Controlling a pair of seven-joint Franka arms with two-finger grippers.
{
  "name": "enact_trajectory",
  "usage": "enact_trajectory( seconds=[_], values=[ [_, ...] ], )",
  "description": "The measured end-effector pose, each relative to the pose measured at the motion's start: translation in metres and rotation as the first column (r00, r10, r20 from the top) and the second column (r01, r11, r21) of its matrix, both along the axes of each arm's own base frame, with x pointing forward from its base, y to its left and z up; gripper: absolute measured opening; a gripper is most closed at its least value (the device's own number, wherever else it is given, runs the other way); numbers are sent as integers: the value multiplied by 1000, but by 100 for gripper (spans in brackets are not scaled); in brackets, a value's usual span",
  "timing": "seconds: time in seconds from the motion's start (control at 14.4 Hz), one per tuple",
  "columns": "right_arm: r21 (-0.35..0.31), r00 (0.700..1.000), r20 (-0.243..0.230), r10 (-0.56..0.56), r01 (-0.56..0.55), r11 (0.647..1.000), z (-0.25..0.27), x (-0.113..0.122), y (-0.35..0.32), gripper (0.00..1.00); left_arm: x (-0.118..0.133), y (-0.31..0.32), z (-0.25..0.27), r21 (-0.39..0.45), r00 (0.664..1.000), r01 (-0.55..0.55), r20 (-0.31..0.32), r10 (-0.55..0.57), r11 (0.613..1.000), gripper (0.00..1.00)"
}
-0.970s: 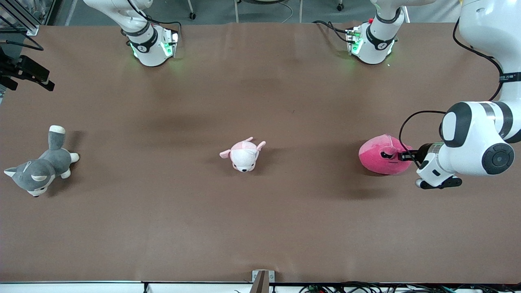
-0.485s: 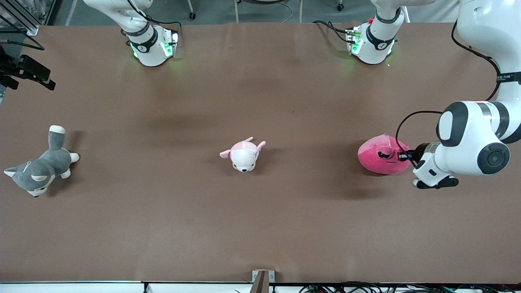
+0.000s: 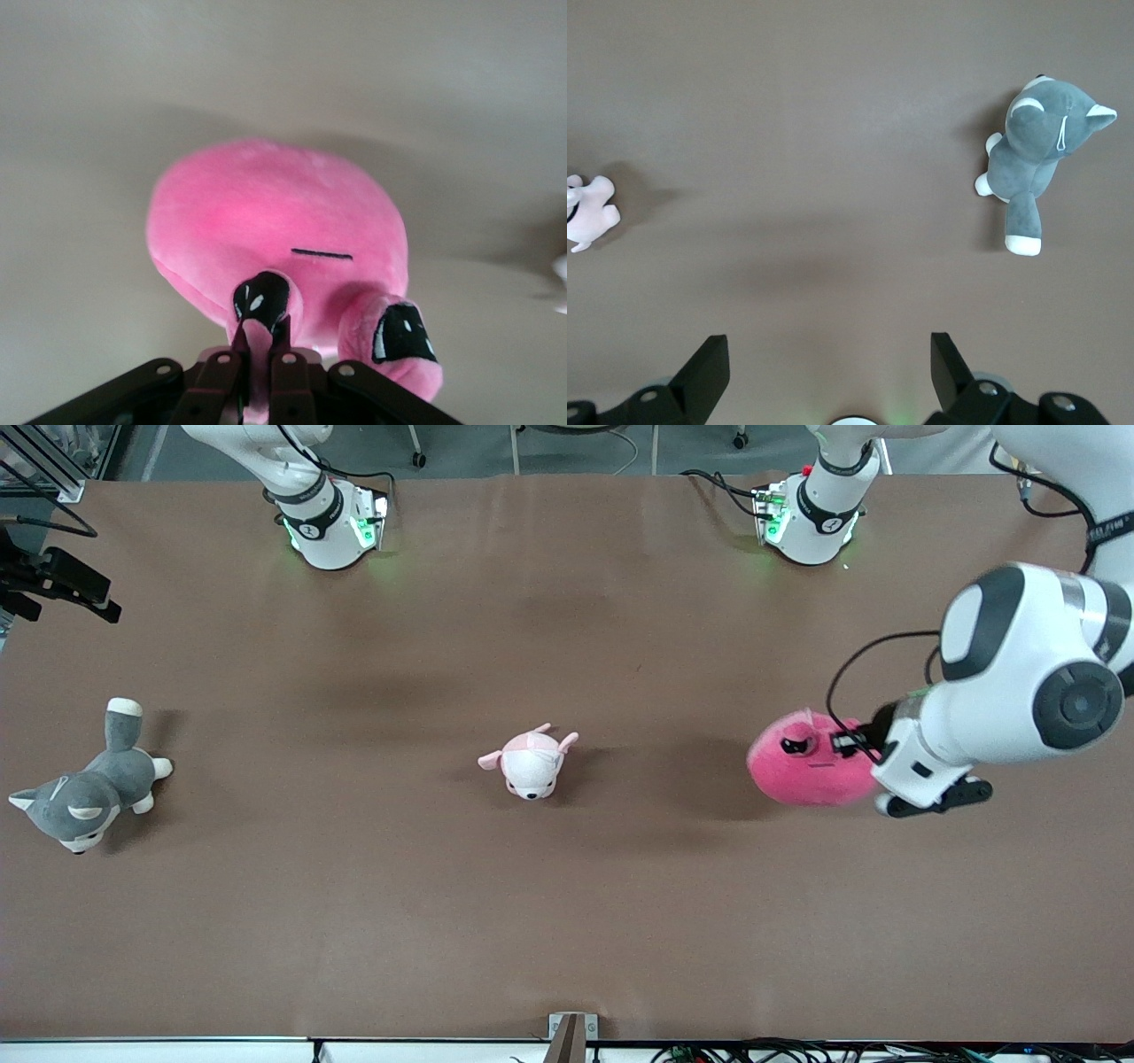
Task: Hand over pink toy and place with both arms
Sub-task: 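Carry the pink plush toward the right gripper while the right gripper approaches, then grasp the pink plush's other ear with the right gripper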
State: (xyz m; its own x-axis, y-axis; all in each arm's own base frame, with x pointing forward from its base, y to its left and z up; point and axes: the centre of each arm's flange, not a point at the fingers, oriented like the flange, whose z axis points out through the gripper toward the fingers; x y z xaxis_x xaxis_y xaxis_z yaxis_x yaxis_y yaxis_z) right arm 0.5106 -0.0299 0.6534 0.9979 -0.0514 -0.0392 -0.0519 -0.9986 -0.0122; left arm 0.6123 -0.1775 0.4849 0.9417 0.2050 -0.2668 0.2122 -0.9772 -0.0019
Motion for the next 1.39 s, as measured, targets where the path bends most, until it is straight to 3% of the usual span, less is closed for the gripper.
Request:
enact_trajectory(
  seconds=[0.21,0.42,0.55,0.69,0.9,1.11,1.39],
  values=[
    [-2,999,-39,-29,29,1000,-39,27,-17,100,-40,-89,39,-17,997,-78,-7,77,997,10],
    [-1,989,-124,-76,77,997,-107,60,-47,100,-89,-175,76,-50,991,-137,-1,137,989,10],
    [2,983,-154,-99,100,995,-129,70,-52,100,-124,-231,96,-86,987,-156,24,158,984,10],
    [5,960,-161,-229,233,972,-126,72,-41,100,-149,-275,104,-140,984,-159,55,168,977,10],
    [-10,868,-196,-456,463,886,-116,70,12,100,-159,-311,97,-218,984,-142,77,163,966,10],
    [-72,777,-199,-597,596,800,-105,59,94,100,-166,-345,79,-285,984,-129,83,159,950,10],
    [-106,642,-211,-737,735,670,-88,30,197,100,-185,-389,54,-329,984,-123,85,159,936,10]
  ],
)
